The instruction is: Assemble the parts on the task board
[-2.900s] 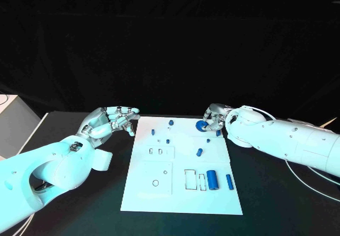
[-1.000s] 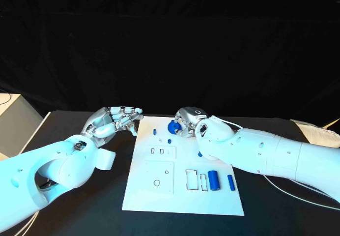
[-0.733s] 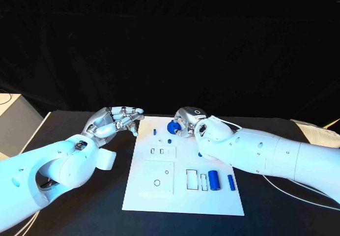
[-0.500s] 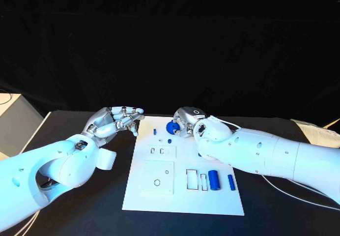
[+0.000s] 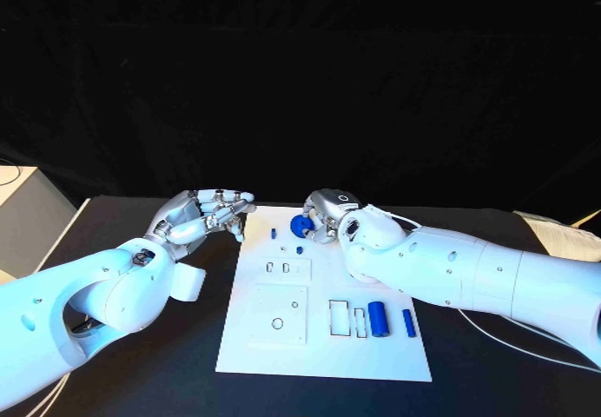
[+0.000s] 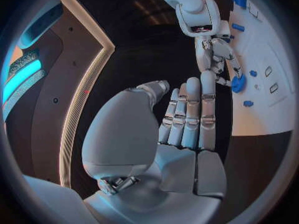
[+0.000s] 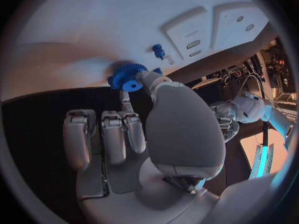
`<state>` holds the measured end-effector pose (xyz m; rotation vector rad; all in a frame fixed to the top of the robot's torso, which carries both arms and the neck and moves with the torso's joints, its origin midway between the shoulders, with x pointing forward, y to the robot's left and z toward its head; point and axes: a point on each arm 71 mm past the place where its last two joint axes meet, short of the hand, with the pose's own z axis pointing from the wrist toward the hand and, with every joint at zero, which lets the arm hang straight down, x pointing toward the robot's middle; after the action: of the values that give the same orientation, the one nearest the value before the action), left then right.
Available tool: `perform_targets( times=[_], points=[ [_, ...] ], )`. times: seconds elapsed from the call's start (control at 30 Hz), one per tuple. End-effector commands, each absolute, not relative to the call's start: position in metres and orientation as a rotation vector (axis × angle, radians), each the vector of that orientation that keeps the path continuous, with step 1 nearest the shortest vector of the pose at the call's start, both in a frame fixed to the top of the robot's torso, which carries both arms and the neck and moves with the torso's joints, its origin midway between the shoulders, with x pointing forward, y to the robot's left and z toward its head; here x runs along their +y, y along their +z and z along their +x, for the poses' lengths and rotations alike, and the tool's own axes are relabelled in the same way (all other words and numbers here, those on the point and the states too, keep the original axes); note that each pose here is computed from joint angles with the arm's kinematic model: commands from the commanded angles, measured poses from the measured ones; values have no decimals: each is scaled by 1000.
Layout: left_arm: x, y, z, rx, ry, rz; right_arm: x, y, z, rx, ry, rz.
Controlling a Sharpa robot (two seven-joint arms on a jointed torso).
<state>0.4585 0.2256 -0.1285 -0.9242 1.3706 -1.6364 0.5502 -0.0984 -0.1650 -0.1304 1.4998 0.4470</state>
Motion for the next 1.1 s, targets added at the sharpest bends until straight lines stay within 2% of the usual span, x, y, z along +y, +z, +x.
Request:
perform_targets(
  times=[0.03, 0.83, 1.1],
  points=[
    [223, -127, 458, 1379, -1658, -908, -98, -167, 551, 1522, 437, -145],
    [224, -128, 458, 1380, -1653, -909, -101, -171, 553, 1561, 452, -149],
    [224, -128, 458, 1381, -1651, -910, -101, -174, 553, 1609, 476, -152]
  ],
)
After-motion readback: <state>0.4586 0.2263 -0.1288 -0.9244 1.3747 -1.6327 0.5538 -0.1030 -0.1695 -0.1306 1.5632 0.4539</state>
